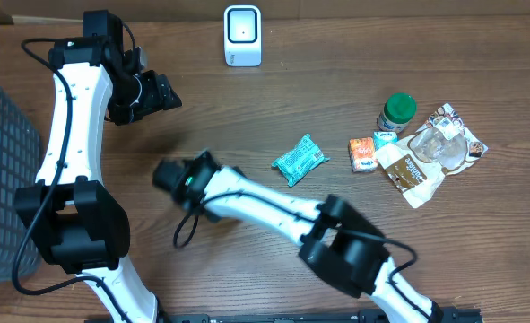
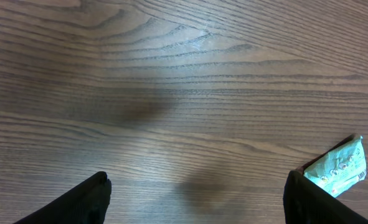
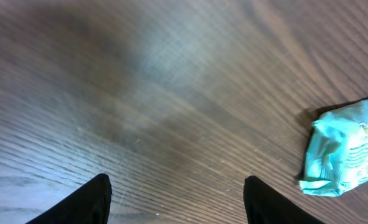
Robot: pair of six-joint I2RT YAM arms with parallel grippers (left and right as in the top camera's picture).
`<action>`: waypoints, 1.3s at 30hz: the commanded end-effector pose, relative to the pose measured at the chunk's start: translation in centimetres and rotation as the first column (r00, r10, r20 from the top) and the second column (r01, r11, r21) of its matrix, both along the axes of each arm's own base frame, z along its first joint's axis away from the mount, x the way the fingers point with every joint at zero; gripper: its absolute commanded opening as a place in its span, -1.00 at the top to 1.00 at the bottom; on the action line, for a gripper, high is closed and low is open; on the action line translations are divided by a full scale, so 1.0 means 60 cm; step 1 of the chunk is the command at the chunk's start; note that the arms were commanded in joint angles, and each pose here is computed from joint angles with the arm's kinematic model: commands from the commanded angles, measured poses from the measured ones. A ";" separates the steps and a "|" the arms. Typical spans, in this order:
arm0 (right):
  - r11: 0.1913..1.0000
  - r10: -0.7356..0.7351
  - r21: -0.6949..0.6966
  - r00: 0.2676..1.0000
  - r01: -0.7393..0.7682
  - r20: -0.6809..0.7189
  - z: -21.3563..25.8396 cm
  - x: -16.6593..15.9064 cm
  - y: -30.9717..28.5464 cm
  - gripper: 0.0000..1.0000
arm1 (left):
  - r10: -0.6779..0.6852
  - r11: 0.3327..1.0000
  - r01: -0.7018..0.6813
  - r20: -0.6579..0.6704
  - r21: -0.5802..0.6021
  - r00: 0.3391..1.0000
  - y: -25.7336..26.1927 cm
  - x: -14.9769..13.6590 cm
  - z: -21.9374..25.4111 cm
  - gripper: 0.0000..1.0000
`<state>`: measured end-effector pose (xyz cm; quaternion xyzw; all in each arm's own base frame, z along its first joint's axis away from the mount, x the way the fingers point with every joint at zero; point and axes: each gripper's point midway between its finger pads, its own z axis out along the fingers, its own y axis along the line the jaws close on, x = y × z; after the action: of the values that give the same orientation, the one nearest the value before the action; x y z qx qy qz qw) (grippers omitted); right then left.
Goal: Scan the item barcode
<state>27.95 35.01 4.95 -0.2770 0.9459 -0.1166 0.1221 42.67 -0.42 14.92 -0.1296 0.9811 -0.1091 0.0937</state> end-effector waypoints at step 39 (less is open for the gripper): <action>0.765 -0.479 0.174 0.729 0.620 -0.488 -0.070 0.115 -0.331 0.92 | -0.070 0.993 0.071 -0.014 0.090 0.997 -0.072 -0.002 -0.069 -0.37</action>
<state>35.24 13.78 1.03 0.0133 0.9916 0.0932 -0.0891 42.51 -5.52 11.15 -0.0836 0.9889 -0.0840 0.0894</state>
